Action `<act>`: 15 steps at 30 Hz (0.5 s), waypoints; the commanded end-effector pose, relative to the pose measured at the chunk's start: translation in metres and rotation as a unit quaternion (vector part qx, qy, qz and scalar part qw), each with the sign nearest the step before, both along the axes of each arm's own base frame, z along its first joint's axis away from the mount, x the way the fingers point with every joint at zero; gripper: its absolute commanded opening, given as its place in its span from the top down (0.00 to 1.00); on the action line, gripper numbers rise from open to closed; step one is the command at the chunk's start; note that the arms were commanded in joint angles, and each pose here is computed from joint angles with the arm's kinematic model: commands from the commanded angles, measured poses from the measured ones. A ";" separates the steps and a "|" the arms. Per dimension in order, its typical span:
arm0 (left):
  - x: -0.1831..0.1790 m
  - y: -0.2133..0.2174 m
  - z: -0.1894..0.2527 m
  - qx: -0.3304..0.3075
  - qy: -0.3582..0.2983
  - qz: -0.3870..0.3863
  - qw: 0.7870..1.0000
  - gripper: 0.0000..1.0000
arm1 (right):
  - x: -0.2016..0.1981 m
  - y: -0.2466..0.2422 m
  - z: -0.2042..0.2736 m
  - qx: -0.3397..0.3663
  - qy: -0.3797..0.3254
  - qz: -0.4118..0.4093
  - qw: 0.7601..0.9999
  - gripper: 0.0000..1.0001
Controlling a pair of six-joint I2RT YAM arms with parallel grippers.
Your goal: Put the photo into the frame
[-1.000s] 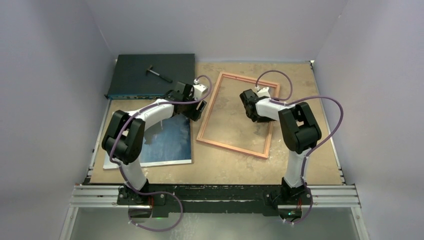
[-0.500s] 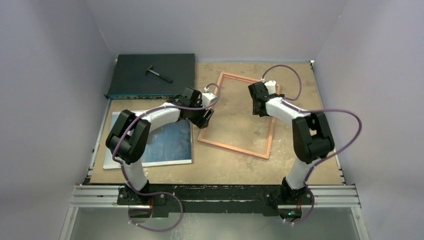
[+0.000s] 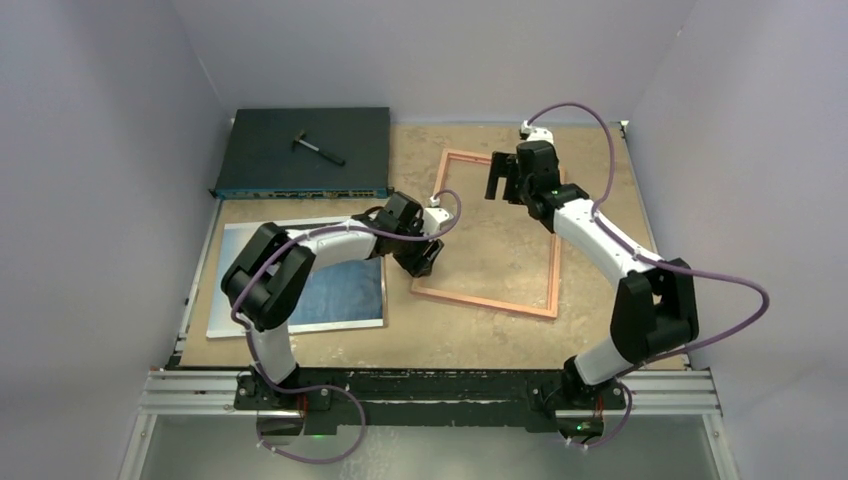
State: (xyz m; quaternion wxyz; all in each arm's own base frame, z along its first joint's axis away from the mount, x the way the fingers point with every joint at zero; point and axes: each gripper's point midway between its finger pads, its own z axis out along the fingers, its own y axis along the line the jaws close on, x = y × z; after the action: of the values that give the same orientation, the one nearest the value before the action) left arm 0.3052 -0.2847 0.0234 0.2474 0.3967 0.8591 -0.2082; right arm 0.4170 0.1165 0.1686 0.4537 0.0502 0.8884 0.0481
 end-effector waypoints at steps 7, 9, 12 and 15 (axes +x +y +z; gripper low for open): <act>-0.039 -0.031 0.033 -0.058 0.043 -0.014 0.997 0.47 | 0.010 0.037 -0.038 0.058 0.031 0.069 0.995 0.01; -0.042 -0.031 0.052 -0.062 0.048 -0.023 0.997 0.39 | 0.012 0.044 -0.044 0.072 0.033 0.077 0.994 0.02; -0.051 -0.029 0.091 -0.074 0.048 -0.040 0.995 0.24 | 0.017 0.058 -0.051 0.097 0.033 0.085 0.991 0.01; -0.050 -0.016 0.133 -0.088 0.037 -0.031 0.995 0.14 | 0.022 0.080 -0.054 0.099 0.033 0.100 0.990 0.02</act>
State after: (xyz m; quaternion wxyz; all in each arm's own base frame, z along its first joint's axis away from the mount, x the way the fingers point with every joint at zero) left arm 0.2560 -0.3041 0.0721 0.1995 0.3915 0.8578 -0.2667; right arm 0.4259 0.1645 0.1010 0.3882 0.0177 0.9111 0.1378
